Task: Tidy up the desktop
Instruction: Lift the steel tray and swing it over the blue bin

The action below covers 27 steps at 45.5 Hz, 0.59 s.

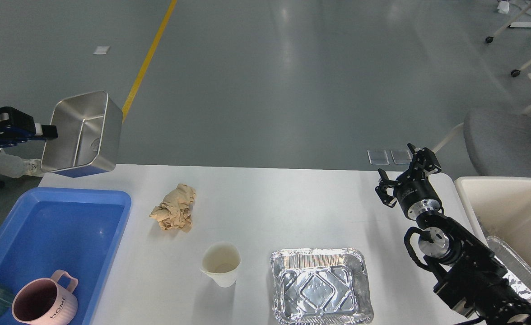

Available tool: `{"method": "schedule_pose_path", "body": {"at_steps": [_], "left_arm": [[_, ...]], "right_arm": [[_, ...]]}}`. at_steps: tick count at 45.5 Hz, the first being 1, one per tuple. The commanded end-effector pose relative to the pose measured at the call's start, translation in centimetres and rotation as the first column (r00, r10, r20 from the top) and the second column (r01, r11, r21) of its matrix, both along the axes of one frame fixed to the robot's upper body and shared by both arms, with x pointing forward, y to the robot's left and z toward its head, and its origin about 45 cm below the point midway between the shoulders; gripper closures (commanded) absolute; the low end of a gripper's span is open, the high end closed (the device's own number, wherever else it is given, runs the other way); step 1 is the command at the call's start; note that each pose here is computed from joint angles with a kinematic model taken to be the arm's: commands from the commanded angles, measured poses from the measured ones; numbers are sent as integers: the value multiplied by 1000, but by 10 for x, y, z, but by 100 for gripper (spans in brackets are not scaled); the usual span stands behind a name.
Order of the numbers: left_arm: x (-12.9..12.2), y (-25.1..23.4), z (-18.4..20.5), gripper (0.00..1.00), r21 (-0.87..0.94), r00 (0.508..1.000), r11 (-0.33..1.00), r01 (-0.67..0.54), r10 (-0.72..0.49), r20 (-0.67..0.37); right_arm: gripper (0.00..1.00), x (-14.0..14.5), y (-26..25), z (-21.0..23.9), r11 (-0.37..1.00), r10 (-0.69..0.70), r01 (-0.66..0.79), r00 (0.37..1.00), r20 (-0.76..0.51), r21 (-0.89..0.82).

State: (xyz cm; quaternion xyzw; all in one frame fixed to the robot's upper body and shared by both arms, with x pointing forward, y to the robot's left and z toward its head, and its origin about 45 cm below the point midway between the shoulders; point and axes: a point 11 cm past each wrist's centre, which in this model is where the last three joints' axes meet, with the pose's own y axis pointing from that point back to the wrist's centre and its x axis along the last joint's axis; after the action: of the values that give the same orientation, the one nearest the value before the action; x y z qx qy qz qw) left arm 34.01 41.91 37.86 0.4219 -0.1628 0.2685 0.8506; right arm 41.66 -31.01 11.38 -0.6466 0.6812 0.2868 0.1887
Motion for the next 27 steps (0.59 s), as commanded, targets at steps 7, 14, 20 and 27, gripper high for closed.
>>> {"method": "schedule_pose_path", "body": {"at_steps": [7, 14, 20, 27], "left_arm": [[9, 55, -24, 100, -55, 975, 974, -220, 218, -39], [10, 91, -64, 100, -52, 917, 917, -396, 392, -77], [10, 102, -100, 100, -62, 873, 874, -482, 473, -117], [-8, 114, -156, 100, -18, 810, 822, -569, 557, -186]], "right_arm": [[0, 3, 7, 3, 1000, 8, -8, 1000, 8, 10], [0, 3, 6, 2, 1000, 7, -7, 1000, 6, 9], [0, 2, 7, 1, 1000, 8, -8, 1000, 4, 11], [0, 0, 5, -1, 1000, 6, -6, 1000, -1, 9]]}}
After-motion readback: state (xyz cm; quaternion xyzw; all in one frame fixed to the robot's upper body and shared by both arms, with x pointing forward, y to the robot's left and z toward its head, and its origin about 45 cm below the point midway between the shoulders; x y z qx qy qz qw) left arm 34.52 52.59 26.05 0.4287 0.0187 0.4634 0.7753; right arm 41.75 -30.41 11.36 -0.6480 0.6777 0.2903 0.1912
